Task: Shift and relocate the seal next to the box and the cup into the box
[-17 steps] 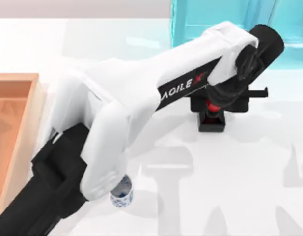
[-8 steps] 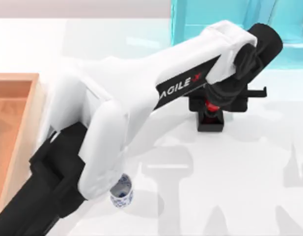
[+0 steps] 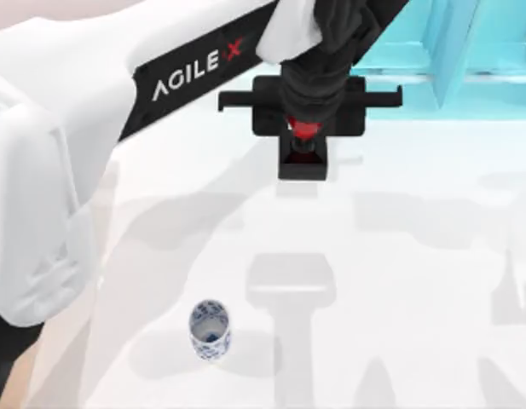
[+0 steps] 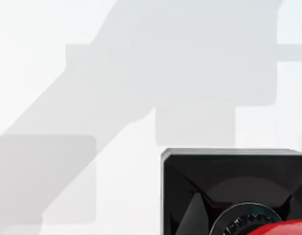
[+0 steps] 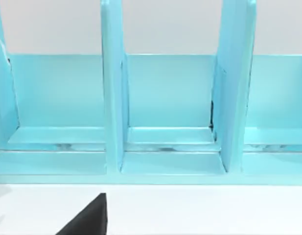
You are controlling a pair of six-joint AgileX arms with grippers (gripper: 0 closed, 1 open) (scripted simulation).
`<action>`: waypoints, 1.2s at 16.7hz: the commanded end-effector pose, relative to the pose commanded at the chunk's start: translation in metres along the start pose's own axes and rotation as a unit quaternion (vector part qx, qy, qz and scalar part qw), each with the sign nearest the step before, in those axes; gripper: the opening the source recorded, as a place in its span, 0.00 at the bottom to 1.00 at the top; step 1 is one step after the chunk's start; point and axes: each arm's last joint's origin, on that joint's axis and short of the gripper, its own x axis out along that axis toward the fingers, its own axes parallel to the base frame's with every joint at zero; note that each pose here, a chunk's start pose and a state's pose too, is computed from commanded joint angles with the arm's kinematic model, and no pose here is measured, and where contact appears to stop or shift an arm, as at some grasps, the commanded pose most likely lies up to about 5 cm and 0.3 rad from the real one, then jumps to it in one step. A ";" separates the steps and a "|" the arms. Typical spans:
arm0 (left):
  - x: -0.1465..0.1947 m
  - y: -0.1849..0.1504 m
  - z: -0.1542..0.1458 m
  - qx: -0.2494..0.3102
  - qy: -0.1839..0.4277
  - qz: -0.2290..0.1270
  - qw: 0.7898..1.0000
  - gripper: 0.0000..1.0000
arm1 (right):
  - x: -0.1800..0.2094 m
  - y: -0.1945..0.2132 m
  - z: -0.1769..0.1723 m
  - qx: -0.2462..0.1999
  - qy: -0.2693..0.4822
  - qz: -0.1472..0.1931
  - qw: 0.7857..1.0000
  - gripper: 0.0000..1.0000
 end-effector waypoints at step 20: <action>-0.056 0.170 -0.054 0.004 0.013 0.003 1.000 0.00 | 0.000 0.000 0.000 0.000 0.000 0.000 1.000 1.00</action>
